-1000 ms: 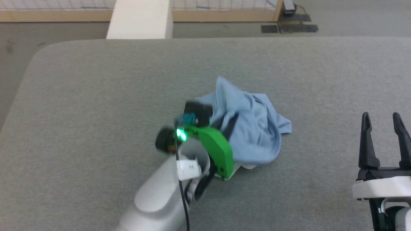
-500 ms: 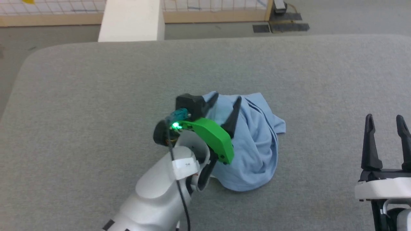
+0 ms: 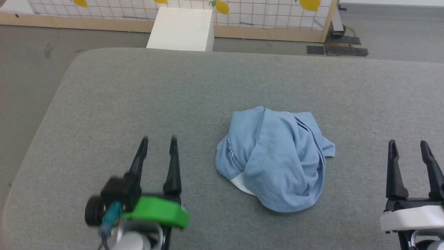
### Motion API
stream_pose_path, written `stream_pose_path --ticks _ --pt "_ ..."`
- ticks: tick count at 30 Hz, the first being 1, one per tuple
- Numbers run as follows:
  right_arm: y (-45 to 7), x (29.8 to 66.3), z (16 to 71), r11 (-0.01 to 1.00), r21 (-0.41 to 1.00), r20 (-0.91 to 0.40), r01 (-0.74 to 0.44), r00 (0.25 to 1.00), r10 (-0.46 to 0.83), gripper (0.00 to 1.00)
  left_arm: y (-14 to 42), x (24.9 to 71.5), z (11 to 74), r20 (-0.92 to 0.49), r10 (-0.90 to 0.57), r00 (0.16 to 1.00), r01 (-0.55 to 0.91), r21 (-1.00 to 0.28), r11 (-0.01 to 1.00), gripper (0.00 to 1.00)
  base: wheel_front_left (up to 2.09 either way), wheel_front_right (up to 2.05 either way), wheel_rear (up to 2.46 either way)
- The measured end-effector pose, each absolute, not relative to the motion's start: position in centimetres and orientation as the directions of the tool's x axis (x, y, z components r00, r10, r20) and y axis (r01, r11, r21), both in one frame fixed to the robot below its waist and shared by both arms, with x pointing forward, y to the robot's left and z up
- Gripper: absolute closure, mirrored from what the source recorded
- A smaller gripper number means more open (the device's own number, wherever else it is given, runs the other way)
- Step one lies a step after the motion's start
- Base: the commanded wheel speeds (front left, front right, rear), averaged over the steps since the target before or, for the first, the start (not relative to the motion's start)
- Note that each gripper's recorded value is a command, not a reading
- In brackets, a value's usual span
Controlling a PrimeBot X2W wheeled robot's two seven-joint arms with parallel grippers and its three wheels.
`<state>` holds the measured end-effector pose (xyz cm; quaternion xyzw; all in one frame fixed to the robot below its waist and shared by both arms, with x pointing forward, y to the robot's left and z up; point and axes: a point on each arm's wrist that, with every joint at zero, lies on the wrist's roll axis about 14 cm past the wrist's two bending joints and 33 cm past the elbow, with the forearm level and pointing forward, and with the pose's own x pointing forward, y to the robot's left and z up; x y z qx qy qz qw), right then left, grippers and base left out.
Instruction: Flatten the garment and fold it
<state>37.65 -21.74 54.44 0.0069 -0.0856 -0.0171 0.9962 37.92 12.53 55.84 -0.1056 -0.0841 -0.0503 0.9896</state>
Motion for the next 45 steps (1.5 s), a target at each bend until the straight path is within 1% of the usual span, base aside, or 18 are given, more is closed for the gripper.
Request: stream_pose_path --ticks 2,4,8,11,15,18,20,22,24,27,31,32,33,36,39,41,45 --pt "-21.3 37.7 53.9 1.0 0.023 0.15 0.021 0.988 -0.024 0.0 13.1 36.6 54.4 0.137 -0.056 0.989 0.085 -0.213 0.973 0.0 0.0 0.0 0.0" --pt "-20.9 37.7 53.2 1.0 0.028 0.128 0.008 0.992 -0.012 0.0 13.8 35.4 53.1 0.097 -0.017 0.995 0.041 -0.255 0.966 0.0 0.0 0.0 0.0" --pt "-19.7 38.2 52.6 0.999 0.037 0.102 -0.026 0.995 0.022 0.0 14.3 34.6 52.4 0.084 0.001 0.996 0.021 -0.265 0.964 0.0 0.0 0.0 0.0" --pt "-17.7 38.8 52.3 0.996 0.035 0.073 -0.085 0.994 0.082 0.0 14.6 34.5 52.4 0.093 0.009 0.996 0.016 -0.27 0.963 0.0 0.0 0.0 0.0" --pt "-13.7 40.2 52.7 0.98 0.014 0.029 -0.197 0.98 0.197 0.0 15.1 34.3 52.3 0.096 0.024 0.995 0.003 -0.277 0.961 0.0 0.0 0.0 0.0" --pt "-11.3 41.3 52.6 0.962 0.0 -0.033 -0.273 0.961 0.273 0.0 15.4 34.1 51.9 0.089 0.035 0.995 -0.009 -0.275 0.961 0.0 0.0 0.0 0.0" --pt "-10.2 42.1 51.2 0.946 -0.023 -0.142 -0.323 0.938 0.317 0.0 15.5 33.9 51.5 0.078 0.041 0.996 -0.018 -0.281 0.96 0.0 0.0 0.0 0.0" --pt "-9.9 42.5 49.5 0.938 -0.014 -0.245 -0.346 0.911 0.332 0.0 15.6 33.8 51.1 0.066 0.045 0.997 -0.024 -0.288 0.957 0.0 0.0 0.0 0.0" --pt "-9.4 42.5 47.1 0.921 -0.029 -0.371 -0.388 0.86 0.351 0.0 15.7 33.5 50.6 0.051 0.05 0.997 -0.033 -0.291 0.956 0.0 0.0 0.0 0.0" --pt "-8.6 42.8 45.4 0.901 -0.028 -0.466 -0.432 0.804 0.371 0.0 16.3 33.1 50.0 0.03 0.067 0.997 -0.056 -0.292 0.955 0.0 0.0 0.0 0.0" --pt "-6.2 42.3 43.7 0.859 0.001 -0.548 -0.512 0.718 0.429 0.0 17.2 32.5 49.3 0.006 0.099 0.995 -0.093 -0.289 0.953 0.0 0.0 0.0 0.0" --pt "-5.8 42.2 43.6 0.854 0.013 -0.553 -0.521 0.708 0.44 0.15 17.4 32.4 49.2 0.003 0.105 0.994 -0.1 -0.288 0.952 0.0 0.0 0.0 0.0" --pt "-5.4 42.2 43.5 0.847 0.021 -0.561 -0.531 0.695 0.449 1.0 17.6 32.2 49.1 -0.001 0.113 0.994 -0.108 -0.287 0.952 0.0 0.0 0.0 0.0" --pt "-4.8 42.4 43.7 0.837 0.022 -0.557 -0.547 0.689 0.464 1.0 18.0 31.9 48.9 -0.008 0.129 0.992 -0.126 -0.287 0.949 0.0 0.0 0.0 0.0" --pt "-4.6 42.6 44.8 0.836 0.017 -0.523 -0.548 0.708 0.475 1.0 18.1 31.7 49.1 -0.001 0.136 0.991 -0.13 -0.293 0.947 0.0 0.0 0.0 0.0" --pt "-4.7 43.0 46.0 0.842 0.011 -0.484 -0.54 0.733 0.477 1.0 18.2 31.8 49.2 0.003 0.138 0.99 -0.131 -0.294 0.947 0.0 0.0 0.0 0.0" --pt "-6.7 45.3 50.7 0.883 -0.01 -0.343 -0.468 0.832 0.437 1.0 17.6 32.2 49.6 0.017 0.117 0.993 -0.107 -0.297 0.949 0.0 0.0 0.0 0.0"
